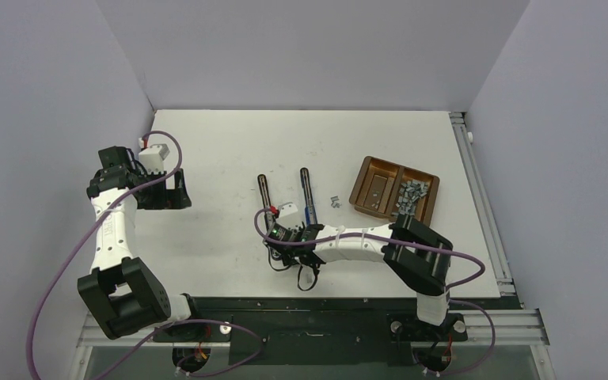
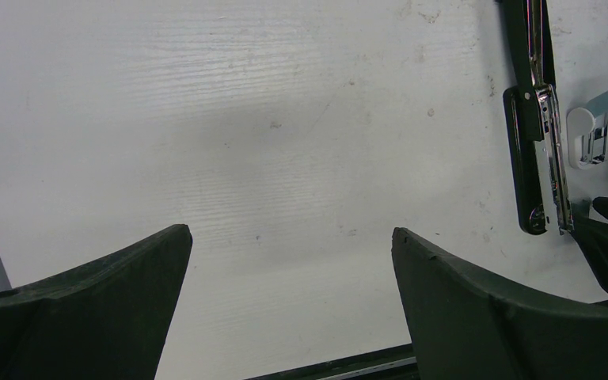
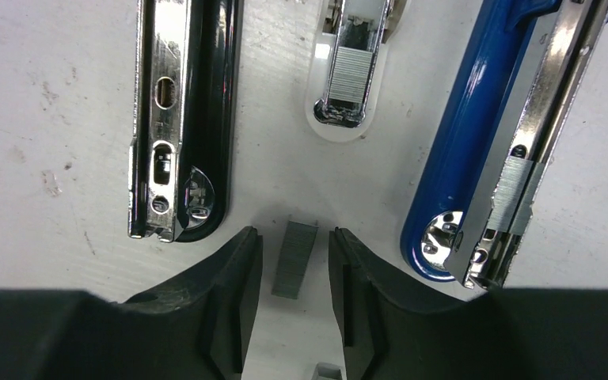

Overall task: Load the staples into the stapler
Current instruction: Place the staple at the center of the board.

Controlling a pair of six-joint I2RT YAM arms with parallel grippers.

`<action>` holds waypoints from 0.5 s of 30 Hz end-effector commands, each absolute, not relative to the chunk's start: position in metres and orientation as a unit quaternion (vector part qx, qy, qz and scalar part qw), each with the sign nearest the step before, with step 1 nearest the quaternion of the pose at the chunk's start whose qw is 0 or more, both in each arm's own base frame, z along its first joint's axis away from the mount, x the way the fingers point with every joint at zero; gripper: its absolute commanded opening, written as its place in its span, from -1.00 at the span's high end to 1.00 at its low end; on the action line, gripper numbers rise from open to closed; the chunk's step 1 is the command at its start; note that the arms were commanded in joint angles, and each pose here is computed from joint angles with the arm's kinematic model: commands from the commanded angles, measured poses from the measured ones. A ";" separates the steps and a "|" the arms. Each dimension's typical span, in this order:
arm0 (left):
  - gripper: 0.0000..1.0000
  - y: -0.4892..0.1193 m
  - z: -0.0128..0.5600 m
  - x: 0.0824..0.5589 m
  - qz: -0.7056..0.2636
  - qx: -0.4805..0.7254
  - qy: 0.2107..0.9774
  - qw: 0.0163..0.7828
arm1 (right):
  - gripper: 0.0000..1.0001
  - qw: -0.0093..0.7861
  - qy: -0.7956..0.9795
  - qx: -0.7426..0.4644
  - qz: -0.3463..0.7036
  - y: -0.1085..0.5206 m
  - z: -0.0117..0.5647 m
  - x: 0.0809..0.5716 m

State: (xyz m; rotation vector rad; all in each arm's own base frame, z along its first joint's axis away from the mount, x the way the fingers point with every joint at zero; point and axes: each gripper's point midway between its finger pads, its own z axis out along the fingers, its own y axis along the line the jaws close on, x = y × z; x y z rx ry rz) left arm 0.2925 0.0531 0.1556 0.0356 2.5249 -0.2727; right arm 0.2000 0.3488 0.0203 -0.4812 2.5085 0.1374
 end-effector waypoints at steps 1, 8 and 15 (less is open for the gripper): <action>-0.92 0.055 0.175 0.298 -0.100 0.021 0.940 0.324 | 0.22 0.279 0.942 -0.184 0.042 0.344 0.017 0.198; -0.92 0.055 0.178 0.298 -0.098 0.023 0.939 0.328 | 0.19 0.280 0.941 -0.184 0.037 0.342 0.025 0.201; -0.92 0.055 0.179 0.298 -0.097 0.024 0.939 0.329 | 0.39 0.246 0.951 -0.183 0.042 0.345 0.027 0.209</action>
